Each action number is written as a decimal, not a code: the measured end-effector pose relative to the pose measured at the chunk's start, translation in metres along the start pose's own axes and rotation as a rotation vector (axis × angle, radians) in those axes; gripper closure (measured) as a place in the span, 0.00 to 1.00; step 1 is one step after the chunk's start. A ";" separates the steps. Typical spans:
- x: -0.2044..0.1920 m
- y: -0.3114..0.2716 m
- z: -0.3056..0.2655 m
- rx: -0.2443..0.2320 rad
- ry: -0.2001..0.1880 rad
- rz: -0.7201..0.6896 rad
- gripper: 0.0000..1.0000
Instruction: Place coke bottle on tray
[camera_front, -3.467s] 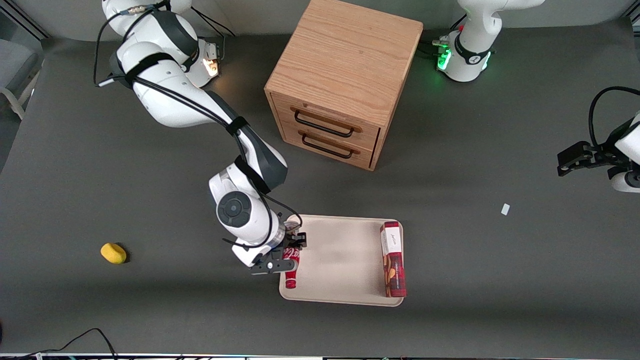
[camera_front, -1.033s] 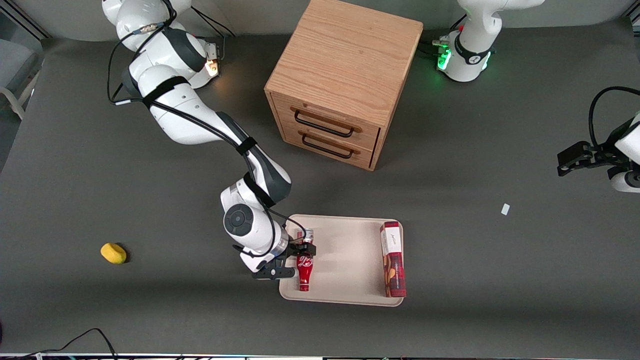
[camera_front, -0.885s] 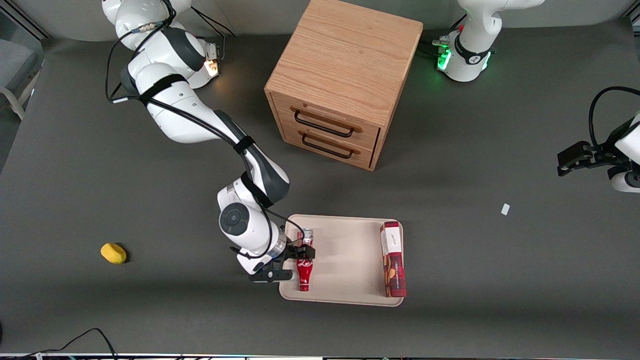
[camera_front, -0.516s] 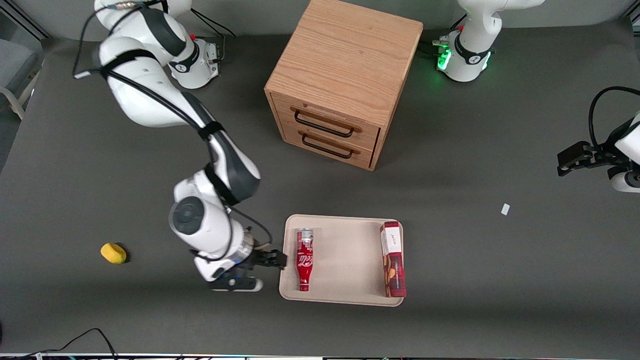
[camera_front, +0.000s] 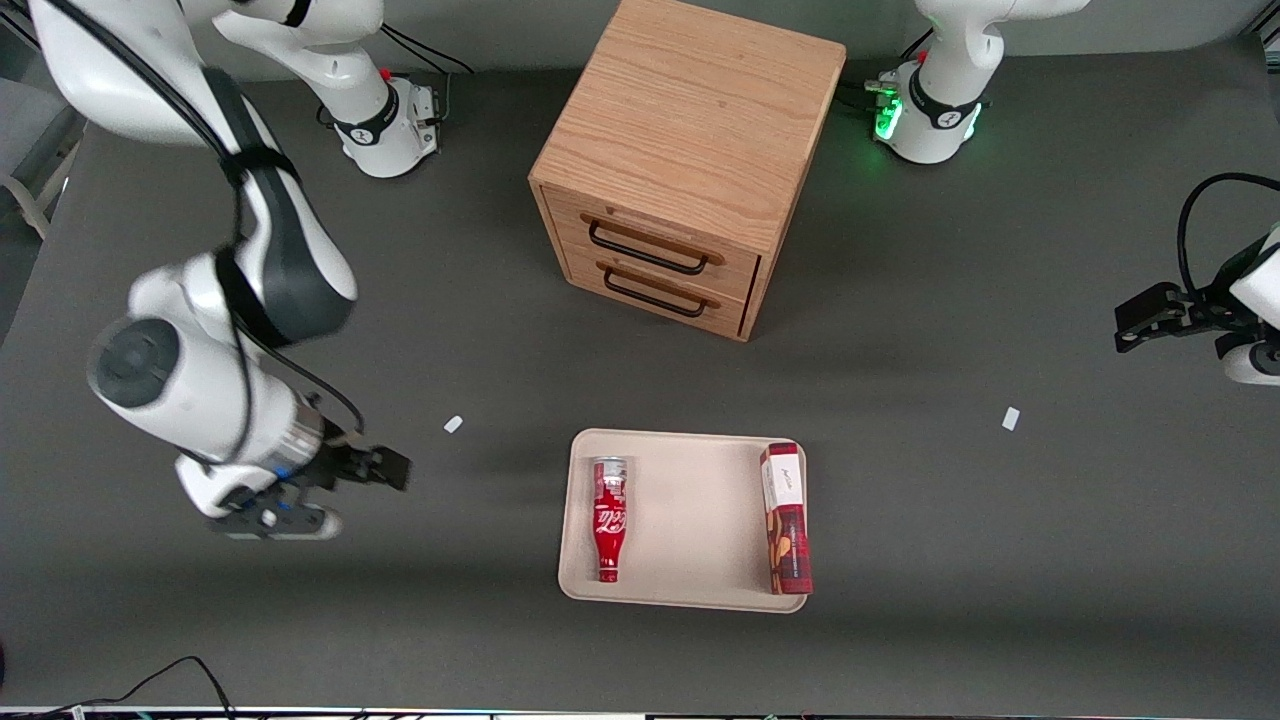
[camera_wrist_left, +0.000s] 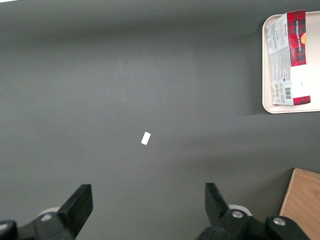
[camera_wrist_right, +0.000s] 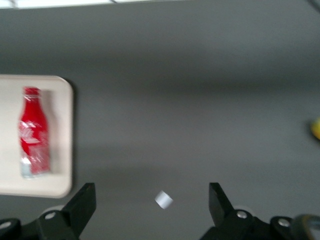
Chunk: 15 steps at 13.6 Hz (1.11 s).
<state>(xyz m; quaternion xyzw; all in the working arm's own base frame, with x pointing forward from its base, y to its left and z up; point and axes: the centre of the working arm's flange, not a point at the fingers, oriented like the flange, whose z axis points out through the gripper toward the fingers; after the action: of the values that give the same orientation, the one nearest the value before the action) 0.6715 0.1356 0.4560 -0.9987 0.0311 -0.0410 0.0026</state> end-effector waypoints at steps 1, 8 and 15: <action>-0.014 0.015 -0.017 -0.022 -0.008 -0.004 0.00; -0.094 0.110 -0.091 -0.029 -0.067 -0.010 0.00; -0.117 0.107 -0.129 -0.001 -0.041 -0.006 0.00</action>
<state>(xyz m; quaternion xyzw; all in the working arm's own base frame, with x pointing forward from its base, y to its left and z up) 0.5376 0.0361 0.5746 -0.9994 0.0283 -0.0207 0.0026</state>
